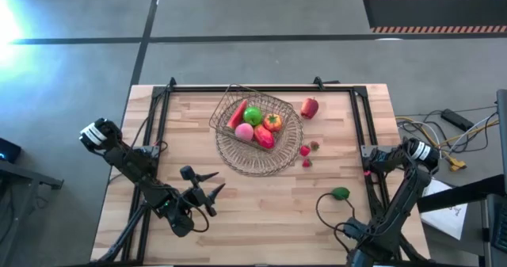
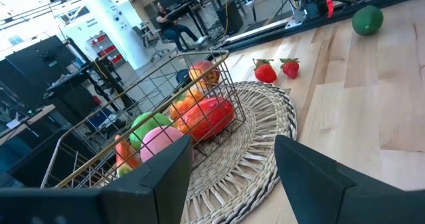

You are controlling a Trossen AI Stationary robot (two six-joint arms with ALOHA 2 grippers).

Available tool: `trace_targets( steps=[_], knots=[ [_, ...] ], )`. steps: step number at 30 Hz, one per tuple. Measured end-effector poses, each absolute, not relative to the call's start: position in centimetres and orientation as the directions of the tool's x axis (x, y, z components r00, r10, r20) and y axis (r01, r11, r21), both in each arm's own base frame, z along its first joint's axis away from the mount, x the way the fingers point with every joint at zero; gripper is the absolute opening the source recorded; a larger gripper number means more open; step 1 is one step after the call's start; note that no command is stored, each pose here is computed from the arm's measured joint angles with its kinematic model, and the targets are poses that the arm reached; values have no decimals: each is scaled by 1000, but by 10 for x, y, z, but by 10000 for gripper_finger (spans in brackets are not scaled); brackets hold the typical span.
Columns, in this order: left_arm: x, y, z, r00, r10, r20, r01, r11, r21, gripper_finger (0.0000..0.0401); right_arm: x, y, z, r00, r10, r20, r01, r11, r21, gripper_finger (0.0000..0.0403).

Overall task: Build produce basket
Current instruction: Put the green apple into the gold wire basket

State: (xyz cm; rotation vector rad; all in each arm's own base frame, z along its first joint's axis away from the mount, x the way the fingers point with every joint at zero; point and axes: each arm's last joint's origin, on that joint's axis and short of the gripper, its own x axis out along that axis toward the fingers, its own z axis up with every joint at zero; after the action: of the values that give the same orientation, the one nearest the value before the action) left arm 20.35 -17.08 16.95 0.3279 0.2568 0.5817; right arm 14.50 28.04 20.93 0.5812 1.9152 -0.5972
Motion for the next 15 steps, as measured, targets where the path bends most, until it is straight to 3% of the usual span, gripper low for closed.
trace_targets(
  steps=[9,15],
  knots=[
    [204,-172,170,808,571,-142,-497,791,357,199,184,262,242,-137,164,-977,636,770,40,9],
    [204,-172,171,810,569,-142,-497,794,349,199,238,235,272,84,157,-984,451,875,178,9]
  ],
)
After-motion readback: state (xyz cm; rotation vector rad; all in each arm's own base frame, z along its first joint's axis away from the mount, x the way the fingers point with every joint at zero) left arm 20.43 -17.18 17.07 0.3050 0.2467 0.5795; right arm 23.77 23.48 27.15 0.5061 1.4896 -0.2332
